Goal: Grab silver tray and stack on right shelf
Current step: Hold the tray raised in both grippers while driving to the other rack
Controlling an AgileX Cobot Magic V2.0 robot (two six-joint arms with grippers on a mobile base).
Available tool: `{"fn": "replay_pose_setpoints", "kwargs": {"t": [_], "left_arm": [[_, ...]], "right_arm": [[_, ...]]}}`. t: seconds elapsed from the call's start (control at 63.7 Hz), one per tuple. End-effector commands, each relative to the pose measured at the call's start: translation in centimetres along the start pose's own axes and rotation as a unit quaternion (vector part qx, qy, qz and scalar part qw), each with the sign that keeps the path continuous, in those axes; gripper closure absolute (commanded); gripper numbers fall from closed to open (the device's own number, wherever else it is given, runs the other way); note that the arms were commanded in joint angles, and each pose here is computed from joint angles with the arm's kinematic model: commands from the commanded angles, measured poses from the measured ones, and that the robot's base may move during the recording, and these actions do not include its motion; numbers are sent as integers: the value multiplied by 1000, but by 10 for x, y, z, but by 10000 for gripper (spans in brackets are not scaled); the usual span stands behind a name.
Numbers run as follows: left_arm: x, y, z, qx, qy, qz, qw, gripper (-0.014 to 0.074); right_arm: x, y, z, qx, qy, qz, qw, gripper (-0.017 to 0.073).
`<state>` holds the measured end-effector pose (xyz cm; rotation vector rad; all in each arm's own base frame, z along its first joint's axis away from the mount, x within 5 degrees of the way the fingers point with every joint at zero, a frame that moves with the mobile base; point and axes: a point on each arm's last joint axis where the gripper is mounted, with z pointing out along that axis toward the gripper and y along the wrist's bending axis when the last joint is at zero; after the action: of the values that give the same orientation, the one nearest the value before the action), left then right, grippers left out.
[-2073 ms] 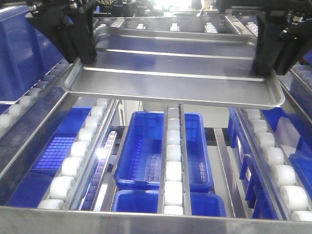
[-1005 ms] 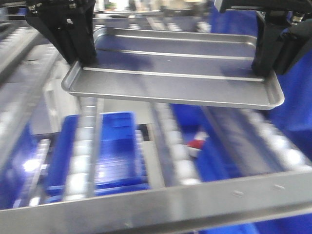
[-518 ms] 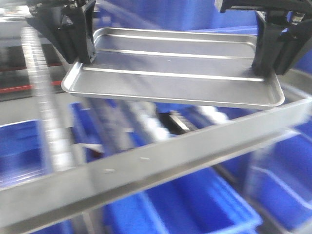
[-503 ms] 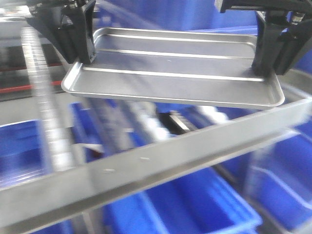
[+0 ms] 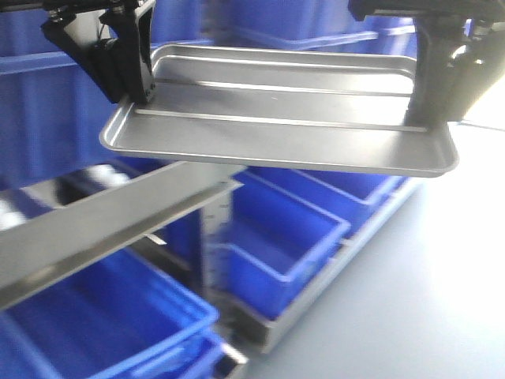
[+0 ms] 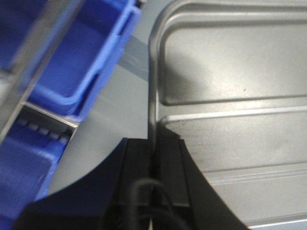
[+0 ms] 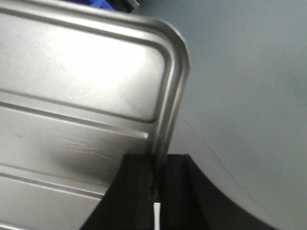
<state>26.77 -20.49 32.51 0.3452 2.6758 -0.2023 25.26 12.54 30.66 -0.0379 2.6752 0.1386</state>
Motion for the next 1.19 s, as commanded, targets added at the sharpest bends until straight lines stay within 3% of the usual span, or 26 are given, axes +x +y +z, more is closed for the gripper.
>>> {"fn": "replay_pose_setpoints", "kwargs": {"t": [0.0, 1.178], "left_arm": [[-8, -2, -26, 19, -52, 4, 998, 687], [-8, -2, -26, 21, -51, 3, 998, 687]], "right_arm": [[-9, -1, -21, -11, -49, -12, 999, 501], [-9, -1, -21, -11, -49, -12, 999, 501]]}}
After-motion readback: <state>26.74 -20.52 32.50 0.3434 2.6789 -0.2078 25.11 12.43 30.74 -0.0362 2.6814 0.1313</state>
